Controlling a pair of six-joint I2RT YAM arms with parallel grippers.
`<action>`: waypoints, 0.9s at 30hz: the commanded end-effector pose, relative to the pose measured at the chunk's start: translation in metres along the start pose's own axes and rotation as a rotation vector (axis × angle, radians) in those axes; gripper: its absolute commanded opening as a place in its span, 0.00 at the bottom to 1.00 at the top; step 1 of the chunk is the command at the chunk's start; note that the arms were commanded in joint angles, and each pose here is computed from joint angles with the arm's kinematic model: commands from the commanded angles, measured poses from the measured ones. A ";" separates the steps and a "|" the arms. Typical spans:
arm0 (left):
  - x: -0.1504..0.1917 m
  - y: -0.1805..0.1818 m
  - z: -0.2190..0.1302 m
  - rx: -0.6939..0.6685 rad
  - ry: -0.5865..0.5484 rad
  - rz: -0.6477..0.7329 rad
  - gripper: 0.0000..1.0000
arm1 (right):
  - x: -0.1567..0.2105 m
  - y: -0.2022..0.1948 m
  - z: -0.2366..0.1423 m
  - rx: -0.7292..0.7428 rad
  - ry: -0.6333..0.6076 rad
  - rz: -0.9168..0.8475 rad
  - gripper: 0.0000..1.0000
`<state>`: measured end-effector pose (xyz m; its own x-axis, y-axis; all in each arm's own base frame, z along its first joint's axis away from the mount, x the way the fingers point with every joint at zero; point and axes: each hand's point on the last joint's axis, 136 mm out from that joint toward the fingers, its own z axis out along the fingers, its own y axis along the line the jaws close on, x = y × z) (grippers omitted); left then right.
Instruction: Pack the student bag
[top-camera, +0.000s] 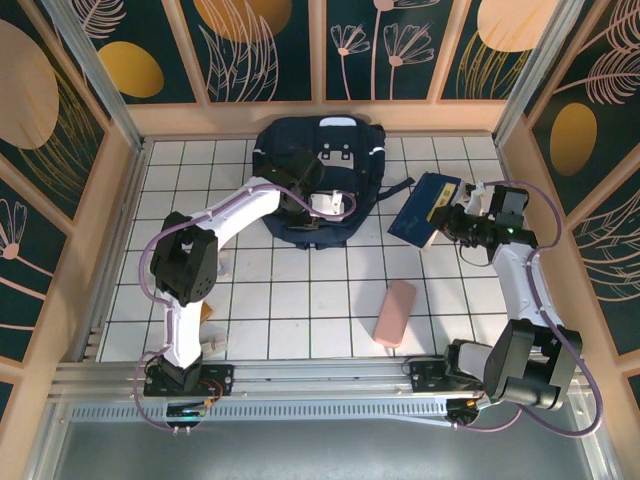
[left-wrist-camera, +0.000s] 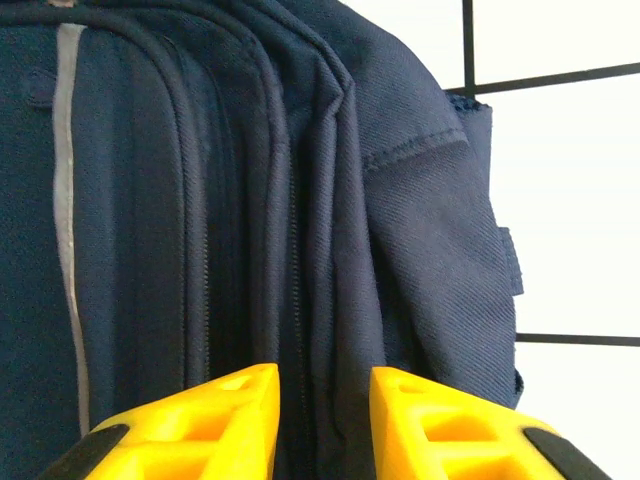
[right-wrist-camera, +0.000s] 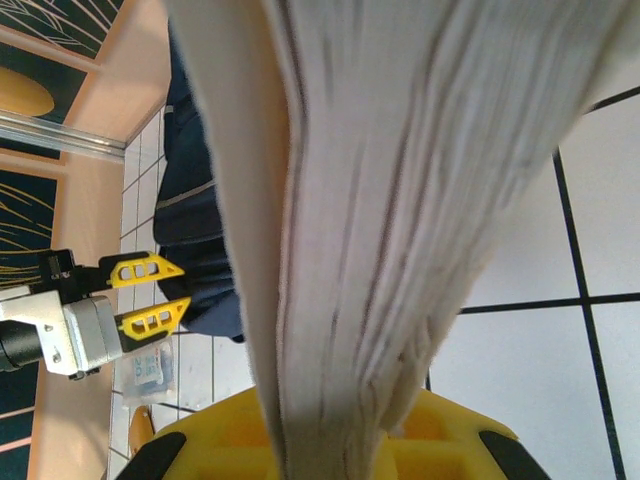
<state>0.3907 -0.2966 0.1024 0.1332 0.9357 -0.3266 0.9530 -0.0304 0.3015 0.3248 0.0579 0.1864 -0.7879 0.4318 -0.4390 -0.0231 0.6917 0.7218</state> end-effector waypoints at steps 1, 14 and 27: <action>-0.001 0.009 0.000 -0.038 -0.003 0.028 0.31 | -0.011 0.016 -0.009 -0.034 -0.036 -0.049 0.00; -0.018 -0.020 0.002 0.180 -0.078 -0.051 0.53 | -0.014 0.029 -0.015 -0.066 -0.037 -0.053 0.00; 0.021 0.004 0.034 0.099 0.155 -0.062 0.42 | -0.010 0.033 -0.013 -0.075 -0.017 -0.037 0.00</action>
<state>0.3885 -0.3010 0.0715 0.0750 0.9575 -0.2784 0.9886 -0.0349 0.1462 0.3268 0.0620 0.2069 -0.7816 0.4226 -0.4589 -0.0580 0.6832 0.7279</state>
